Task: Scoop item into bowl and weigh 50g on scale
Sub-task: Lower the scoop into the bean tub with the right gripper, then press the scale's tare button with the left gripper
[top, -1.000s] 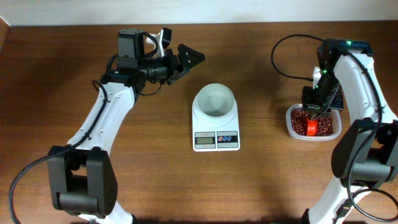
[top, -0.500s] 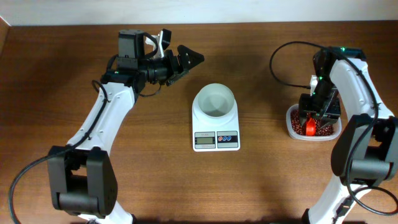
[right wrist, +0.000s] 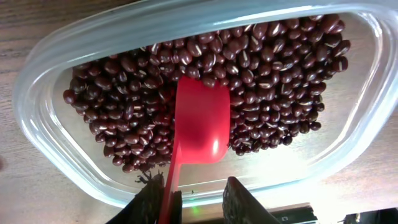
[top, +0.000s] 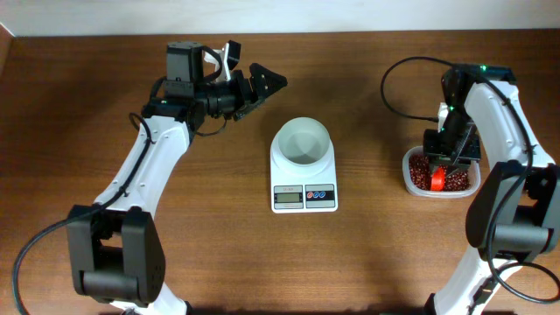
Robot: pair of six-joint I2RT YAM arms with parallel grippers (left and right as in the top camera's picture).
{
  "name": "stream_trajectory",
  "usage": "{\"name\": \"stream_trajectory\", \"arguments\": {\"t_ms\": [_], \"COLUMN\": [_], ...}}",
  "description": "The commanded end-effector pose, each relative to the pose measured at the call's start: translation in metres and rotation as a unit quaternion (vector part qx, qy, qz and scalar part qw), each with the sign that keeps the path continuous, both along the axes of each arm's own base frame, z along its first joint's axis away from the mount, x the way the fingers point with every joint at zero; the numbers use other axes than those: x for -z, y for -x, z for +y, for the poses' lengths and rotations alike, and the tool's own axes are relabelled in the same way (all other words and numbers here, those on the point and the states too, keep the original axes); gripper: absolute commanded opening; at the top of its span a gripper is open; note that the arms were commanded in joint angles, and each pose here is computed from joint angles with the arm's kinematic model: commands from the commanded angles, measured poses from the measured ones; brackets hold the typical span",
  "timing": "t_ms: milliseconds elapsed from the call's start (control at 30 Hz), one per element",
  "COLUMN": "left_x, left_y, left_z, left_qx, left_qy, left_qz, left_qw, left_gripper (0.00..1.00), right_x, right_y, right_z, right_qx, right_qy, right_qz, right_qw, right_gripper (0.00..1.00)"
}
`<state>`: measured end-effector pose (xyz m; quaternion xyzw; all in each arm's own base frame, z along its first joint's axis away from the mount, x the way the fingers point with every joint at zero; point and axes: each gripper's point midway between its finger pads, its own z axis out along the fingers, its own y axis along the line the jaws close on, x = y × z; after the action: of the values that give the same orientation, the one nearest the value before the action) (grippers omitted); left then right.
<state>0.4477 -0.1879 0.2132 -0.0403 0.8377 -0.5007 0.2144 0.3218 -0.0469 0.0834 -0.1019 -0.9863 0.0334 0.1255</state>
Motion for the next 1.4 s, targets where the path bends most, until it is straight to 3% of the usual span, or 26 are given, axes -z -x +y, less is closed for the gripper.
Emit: {"name": "stream_trajectory", "arguments": {"t_ms": [0,133,333,433,467,600,667,933,1167,1267,1367], "left_x": [-0.008,-0.008,-0.007,-0.007,-0.007,-0.007,-0.007,-0.007,-0.007,-0.007,-0.007], "left_y": [0.0,-0.001,-0.003,-0.003,-0.003,-0.003,-0.003,-0.002,-0.002,-0.003,-0.003], "left_z": [0.002,0.003,0.004,0.004,0.004,0.004,0.004,0.004,0.003,0.004,0.004], "left_qx": [-0.001,-0.004,-0.008,-0.008,-0.008,-0.008,-0.008,-0.008,-0.008,0.003,0.014], "left_qy": [-0.006,-0.009,-0.012,-0.012,-0.012,-0.012,-0.012,-0.012,-0.012,-0.023,-0.035], "left_qz": [-0.02,-0.02,-0.02,-0.02,-0.021,-0.02,-0.021,-0.02,-0.02,-0.043,-0.066], "left_qw": [1.0,1.0,1.0,1.0,1.0,1.0,1.0,1.0,1.0,0.999,0.997], "left_gripper": [0.99,0.99,0.99,0.99,0.99,0.99,0.99,0.99,0.99,0.99,0.99], "right_x": [-0.007,-0.006,-0.004,-0.003,-0.003,-0.003,-0.003,-0.003,-0.002,-0.003,0.002], "right_y": [-0.005,-0.004,-0.005,-0.008,-0.008,-0.009,-0.01,-0.011,-0.003,-0.01,-0.004], "right_z": [-0.004,-0.004,-0.01,-0.011,-0.011,-0.012,-0.012,-0.017,-0.039,-0.027,-0.026], "right_qx": [0.001,0.003,0.011,0.01,0.01,0.01,0.01,0.007,0.03,0.02,0.028], "right_qy": [0.012,0.012,0.028,0.03,0.031,0.032,0.032,0.047,-0.012,-0.124,-0.132], "right_qz": [-0.013,-0.011,-0.015,-0.019,-0.019,-0.022,-0.025,-0.025,-0.027,-0.061,-0.053], "right_qw": [1.0,1.0,0.999,0.999,0.999,0.999,0.999,0.999,0.999,0.99,0.989], "right_gripper": [0.32,0.29,0.07,0.08,0.21,0.27,0.26,0.04,0.04,0.04,0.04]}}
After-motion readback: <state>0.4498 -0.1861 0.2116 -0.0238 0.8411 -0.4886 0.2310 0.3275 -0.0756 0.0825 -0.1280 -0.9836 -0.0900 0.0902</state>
